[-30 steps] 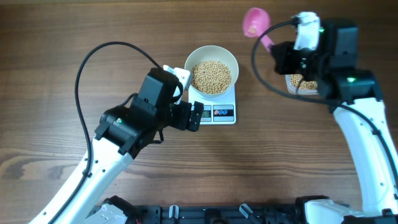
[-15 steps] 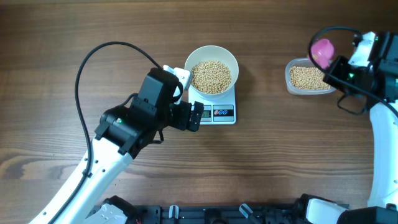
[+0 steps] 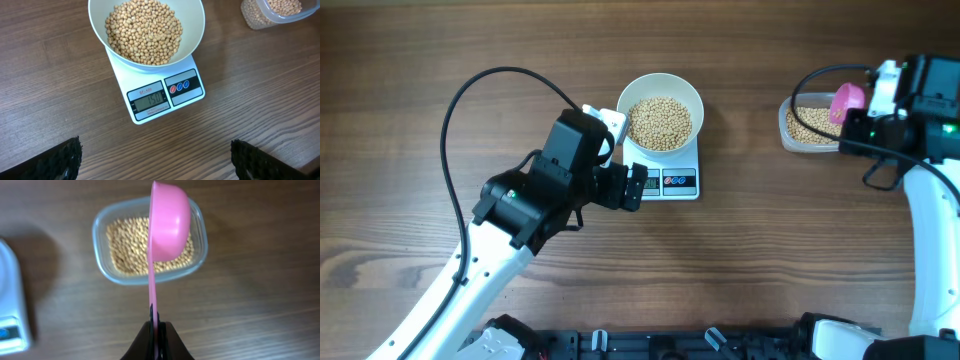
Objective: Scoop item into bowl and weigh 150g on scale
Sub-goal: 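Carry the pink scoop back over the soybean tub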
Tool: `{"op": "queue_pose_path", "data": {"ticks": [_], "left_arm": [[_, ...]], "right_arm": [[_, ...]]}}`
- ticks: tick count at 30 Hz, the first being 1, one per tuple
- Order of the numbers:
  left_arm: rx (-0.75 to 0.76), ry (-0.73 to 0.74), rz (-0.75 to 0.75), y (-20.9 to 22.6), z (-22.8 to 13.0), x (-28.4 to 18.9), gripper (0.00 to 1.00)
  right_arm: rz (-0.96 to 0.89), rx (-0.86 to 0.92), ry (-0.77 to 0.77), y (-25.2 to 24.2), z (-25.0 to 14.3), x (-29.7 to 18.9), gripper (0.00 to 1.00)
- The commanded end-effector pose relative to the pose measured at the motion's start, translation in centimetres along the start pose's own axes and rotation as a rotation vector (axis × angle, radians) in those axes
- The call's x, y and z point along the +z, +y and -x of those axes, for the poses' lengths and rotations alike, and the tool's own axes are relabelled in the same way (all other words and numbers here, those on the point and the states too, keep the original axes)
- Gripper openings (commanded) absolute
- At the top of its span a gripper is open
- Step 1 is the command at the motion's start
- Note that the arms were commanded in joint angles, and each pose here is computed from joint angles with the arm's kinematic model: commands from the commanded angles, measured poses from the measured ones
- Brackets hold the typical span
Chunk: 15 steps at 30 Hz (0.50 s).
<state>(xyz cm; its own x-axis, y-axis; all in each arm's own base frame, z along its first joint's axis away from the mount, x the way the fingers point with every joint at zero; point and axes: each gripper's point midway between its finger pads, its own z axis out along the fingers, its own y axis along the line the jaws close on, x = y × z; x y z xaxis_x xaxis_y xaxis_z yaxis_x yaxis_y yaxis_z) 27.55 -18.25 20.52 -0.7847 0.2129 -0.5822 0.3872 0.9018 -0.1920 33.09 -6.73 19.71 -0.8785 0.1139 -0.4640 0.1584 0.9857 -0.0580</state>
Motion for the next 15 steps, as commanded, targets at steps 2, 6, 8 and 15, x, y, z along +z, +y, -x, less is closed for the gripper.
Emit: {"op": "queue_pose_path", "data": {"ticks": [2, 6, 8, 15], "left_arm": [[-0.007, -0.004, 0.011, 0.1, -0.1, -0.1, 1.0], [-0.007, -0.004, 0.011, 0.2, -0.1, -0.1, 1.0], [-0.007, -0.004, 0.011, 0.1, -0.1, -0.1, 1.0], [-0.007, -0.004, 0.011, 0.2, -0.1, -0.1, 1.0]], "right_arm": [[-0.2, -0.181, 0.041, -1.6, -0.3, -0.5, 0.04], [-0.267, -0.212, 0.018, -1.7, 0.4, -0.8, 0.04], [-0.264, -0.222, 0.011, -1.2, 0.5, -0.8, 0.04], [-0.25, -0.25, 0.005, -0.2, 0.6, -0.8, 0.04]]}}
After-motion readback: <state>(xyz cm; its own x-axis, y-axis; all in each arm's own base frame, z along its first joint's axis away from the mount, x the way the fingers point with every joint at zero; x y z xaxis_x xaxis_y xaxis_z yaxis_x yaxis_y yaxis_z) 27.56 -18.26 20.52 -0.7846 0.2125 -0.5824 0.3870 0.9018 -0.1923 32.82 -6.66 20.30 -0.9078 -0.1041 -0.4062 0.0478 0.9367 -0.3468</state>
